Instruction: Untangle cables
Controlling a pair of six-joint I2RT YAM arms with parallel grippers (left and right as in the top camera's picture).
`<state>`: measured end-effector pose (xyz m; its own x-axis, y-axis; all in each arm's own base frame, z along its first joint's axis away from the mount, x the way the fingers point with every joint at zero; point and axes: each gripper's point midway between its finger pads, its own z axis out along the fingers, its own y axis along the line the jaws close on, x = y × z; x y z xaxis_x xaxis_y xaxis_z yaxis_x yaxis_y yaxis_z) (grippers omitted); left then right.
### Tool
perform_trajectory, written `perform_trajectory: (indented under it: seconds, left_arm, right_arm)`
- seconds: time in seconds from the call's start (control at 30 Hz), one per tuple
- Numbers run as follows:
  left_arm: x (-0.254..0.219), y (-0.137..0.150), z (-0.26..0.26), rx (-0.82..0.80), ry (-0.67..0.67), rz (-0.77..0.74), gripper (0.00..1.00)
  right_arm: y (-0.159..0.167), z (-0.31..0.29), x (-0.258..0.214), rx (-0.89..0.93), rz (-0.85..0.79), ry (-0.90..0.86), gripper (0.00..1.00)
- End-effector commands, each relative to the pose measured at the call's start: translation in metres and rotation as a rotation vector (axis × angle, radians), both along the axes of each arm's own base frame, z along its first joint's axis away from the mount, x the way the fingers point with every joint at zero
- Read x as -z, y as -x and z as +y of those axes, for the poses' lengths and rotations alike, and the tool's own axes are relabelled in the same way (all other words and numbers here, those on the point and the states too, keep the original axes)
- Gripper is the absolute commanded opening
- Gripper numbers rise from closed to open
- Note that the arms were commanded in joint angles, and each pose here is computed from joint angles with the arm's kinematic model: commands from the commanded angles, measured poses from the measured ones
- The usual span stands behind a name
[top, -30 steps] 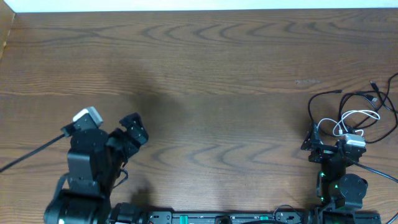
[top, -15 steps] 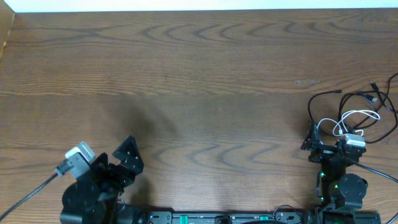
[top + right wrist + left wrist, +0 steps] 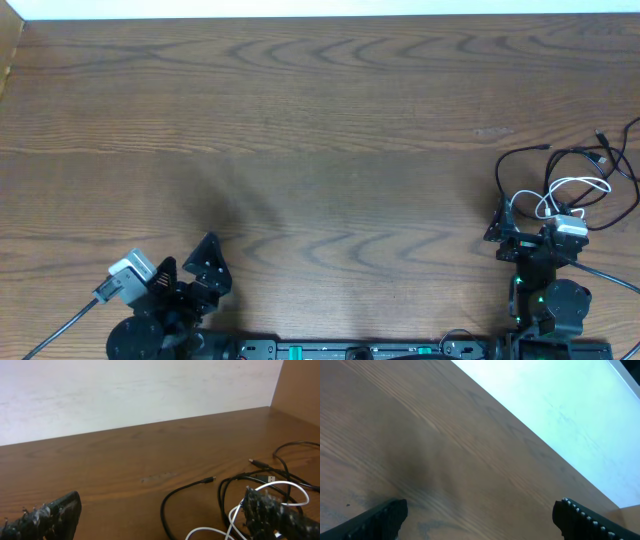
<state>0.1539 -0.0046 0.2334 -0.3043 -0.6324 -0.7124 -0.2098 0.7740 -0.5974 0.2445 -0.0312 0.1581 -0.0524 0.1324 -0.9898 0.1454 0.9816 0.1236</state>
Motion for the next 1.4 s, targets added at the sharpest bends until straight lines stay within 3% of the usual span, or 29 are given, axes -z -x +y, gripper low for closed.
perform_trajectory:
  seconds: [0.0,0.47,0.9,1.07,1.37]
  left_arm:
    - [0.006,0.002,0.003,-0.01,-0.012,-0.012,0.98]
    - [0.037,-0.006,0.001,-0.009,-0.018,0.024,0.98]
    - [0.0,-0.052,-0.006,-0.011,0.03,-0.267,0.98]
    - [-0.025,-0.057,-0.007,-0.012,0.05,-0.393,0.98]
    - [-0.04,-0.056,-0.021,0.053,0.076,-0.457,0.98]
  right_arm:
    - [0.0,-0.001,0.0,0.003,-0.005,-0.014,0.99]
    - [0.0,-0.001,0.0,0.003,-0.005,-0.014,0.99]
    - [0.0,-0.001,0.0,0.003,-0.005,-0.014,0.99]
    - [0.0,-0.001,0.0,0.003,-0.005,-0.014,0.99]
    - [0.0,-0.001,0.0,0.003,-0.005,-0.014,0.99]
